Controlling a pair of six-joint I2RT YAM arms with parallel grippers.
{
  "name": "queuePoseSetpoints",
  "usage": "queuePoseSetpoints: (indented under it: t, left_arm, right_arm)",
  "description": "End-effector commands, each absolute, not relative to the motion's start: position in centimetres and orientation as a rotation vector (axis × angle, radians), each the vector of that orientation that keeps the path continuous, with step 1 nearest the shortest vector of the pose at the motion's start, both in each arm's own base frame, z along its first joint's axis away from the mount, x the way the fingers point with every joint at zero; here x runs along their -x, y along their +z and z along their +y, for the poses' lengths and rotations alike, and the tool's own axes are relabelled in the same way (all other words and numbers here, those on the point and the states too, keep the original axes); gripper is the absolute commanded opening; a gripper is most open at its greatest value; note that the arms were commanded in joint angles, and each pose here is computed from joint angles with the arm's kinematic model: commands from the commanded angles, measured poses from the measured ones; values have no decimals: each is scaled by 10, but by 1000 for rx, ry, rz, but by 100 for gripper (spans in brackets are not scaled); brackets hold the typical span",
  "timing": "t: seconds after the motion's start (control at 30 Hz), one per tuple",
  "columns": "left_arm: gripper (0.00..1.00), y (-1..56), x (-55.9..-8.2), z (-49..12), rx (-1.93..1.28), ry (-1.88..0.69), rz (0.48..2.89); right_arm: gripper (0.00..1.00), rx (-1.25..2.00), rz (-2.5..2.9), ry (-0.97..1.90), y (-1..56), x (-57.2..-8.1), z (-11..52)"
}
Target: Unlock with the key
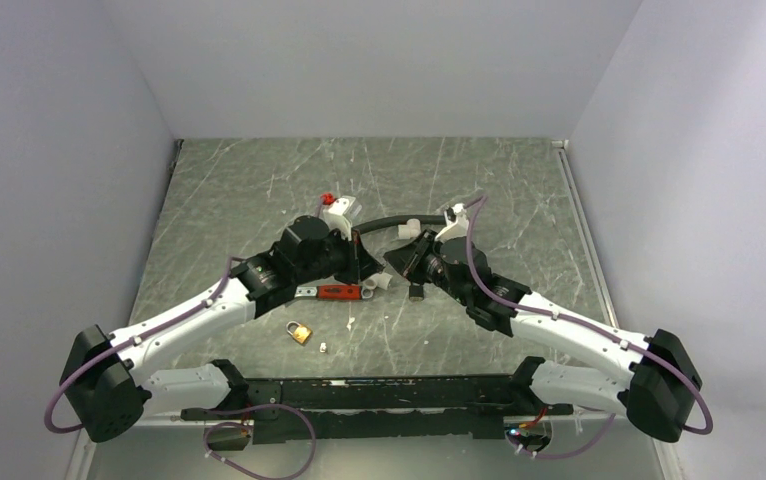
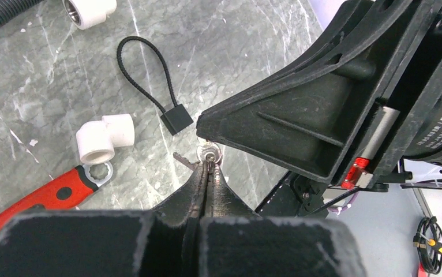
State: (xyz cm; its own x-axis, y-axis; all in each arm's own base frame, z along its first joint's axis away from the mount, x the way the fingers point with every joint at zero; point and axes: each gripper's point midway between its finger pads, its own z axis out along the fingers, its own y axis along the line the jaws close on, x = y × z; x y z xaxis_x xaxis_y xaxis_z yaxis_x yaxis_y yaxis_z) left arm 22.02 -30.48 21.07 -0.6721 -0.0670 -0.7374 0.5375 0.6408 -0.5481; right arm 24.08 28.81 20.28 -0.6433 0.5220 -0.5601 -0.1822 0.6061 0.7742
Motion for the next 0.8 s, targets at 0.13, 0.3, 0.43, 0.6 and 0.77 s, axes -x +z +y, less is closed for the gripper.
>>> queuePoseSetpoints:
  t: [0.13, 0.3, 0.43, 0.6, 0.77]
  left_arm:
    - [0, 227, -220, -310, -358, -1087, 2034]
    - [0, 228, -218, -310, -365, -1097, 2033]
    - [26, 227, -217, -308, -359, -1086, 2046]
    - [53, 230, -217, -299, -338, -1051, 2041]
    - [59, 235, -217, -293, -335, -1027, 2023]
  right_arm:
    - [0, -284, 1947, 1142, 228, -245, 293]
    - [0, -269, 1930, 1151, 229, -243, 292]
    - [0, -250, 1911, 1151, 230, -242, 289]
    - [0, -214, 1886, 1149, 235, -239, 287]
    - [0, -176, 1869, 1152, 237, -236, 286]
